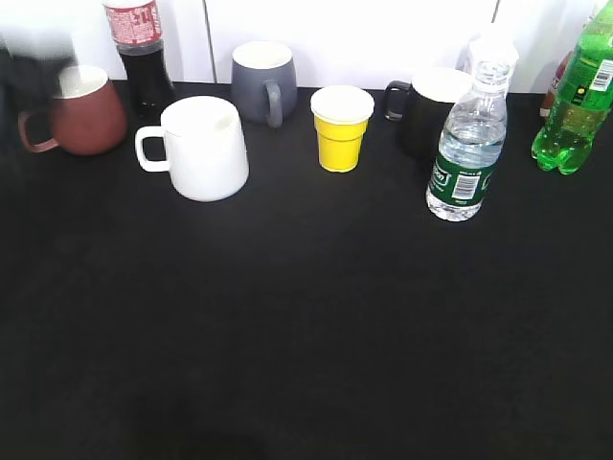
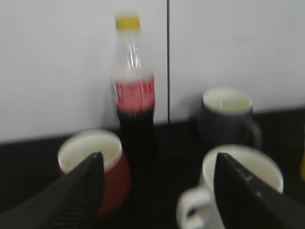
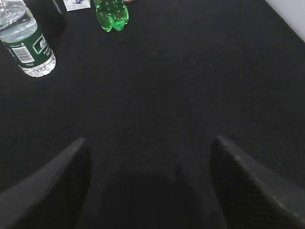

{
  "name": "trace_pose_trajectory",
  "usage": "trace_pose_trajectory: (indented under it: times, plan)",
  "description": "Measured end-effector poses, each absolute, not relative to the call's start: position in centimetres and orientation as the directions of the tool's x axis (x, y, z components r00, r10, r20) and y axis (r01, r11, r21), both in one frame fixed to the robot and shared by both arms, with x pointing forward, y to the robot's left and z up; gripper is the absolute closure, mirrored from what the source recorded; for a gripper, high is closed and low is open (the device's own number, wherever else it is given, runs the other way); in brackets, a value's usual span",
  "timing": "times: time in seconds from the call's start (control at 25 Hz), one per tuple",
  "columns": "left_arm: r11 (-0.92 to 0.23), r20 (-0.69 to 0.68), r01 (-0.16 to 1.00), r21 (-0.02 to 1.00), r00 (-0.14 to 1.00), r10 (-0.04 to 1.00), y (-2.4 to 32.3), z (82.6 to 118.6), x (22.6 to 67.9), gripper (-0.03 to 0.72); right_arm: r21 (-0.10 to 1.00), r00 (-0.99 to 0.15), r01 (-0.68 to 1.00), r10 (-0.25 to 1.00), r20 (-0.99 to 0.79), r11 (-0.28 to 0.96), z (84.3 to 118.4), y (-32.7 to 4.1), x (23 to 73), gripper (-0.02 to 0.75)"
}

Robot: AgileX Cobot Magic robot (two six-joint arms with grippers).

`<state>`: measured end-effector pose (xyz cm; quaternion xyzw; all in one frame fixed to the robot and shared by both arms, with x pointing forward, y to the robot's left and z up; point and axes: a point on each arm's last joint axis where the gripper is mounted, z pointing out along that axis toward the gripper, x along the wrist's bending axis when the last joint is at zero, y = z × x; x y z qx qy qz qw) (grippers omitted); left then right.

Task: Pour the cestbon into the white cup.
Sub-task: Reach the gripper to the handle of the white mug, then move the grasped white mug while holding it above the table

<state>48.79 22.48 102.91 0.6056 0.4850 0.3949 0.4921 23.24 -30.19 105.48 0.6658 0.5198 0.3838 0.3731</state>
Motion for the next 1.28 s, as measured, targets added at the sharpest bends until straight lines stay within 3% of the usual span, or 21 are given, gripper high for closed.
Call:
trace_pose_trajectory:
  times: [0.16,0.36,0.72,0.84,0.88,1.0,1.16,1.28]
  plan:
    - [-0.030,-0.027,0.282,0.959,0.196,0.980,21.5,98.9,49.1,0.169,0.896,0.165,0.406,0.979,0.123,-0.181,105.5,-30.2,23.2,0.147]
    - [-0.065,0.011,0.280,0.958,0.188,0.982,19.4,94.3,50.5,0.228,0.896,0.165,0.406,0.979,0.123,-0.181,105.5,-30.2,23.2,0.147]
    - [-0.058,0.027,0.299,0.952,0.107,0.994,19.3,91.0,57.0,0.231,0.896,0.165,0.406,0.979,0.123,-0.181,105.5,-30.2,23.2,0.147]
    - [-0.123,0.081,0.246,0.961,0.175,0.981,18.5,89.8,60.1,0.244,0.896,0.165,0.406,0.979,0.123,-0.181,105.5,-30.2,23.2,0.147]
    - [-0.130,0.088,0.225,0.966,0.186,0.979,18.2,89.6,61.0,0.279,0.896,0.165,0.406,0.979,0.123,-0.181,105.5,-30.2,23.2,0.147]
    - [-0.131,0.091,0.189,0.973,0.206,0.974,17.5,89.1,62.5,0.606,0.896,0.165,0.406,0.979,0.123,-0.181,105.5,-30.2,23.2,0.147]
    - [-0.128,0.085,0.202,0.971,0.210,0.974,17.6,90.4,62.1,0.614,0.896,0.165,0.406,0.979,0.123,-0.181,105.5,-30.2,23.2,0.147]
    - [-0.077,0.038,0.151,0.986,0.245,0.969,17.3,95.3,59.2,0.623,0.896,0.165,0.406,0.979,0.123,-0.181,105.5,-30.2,23.2,0.147]
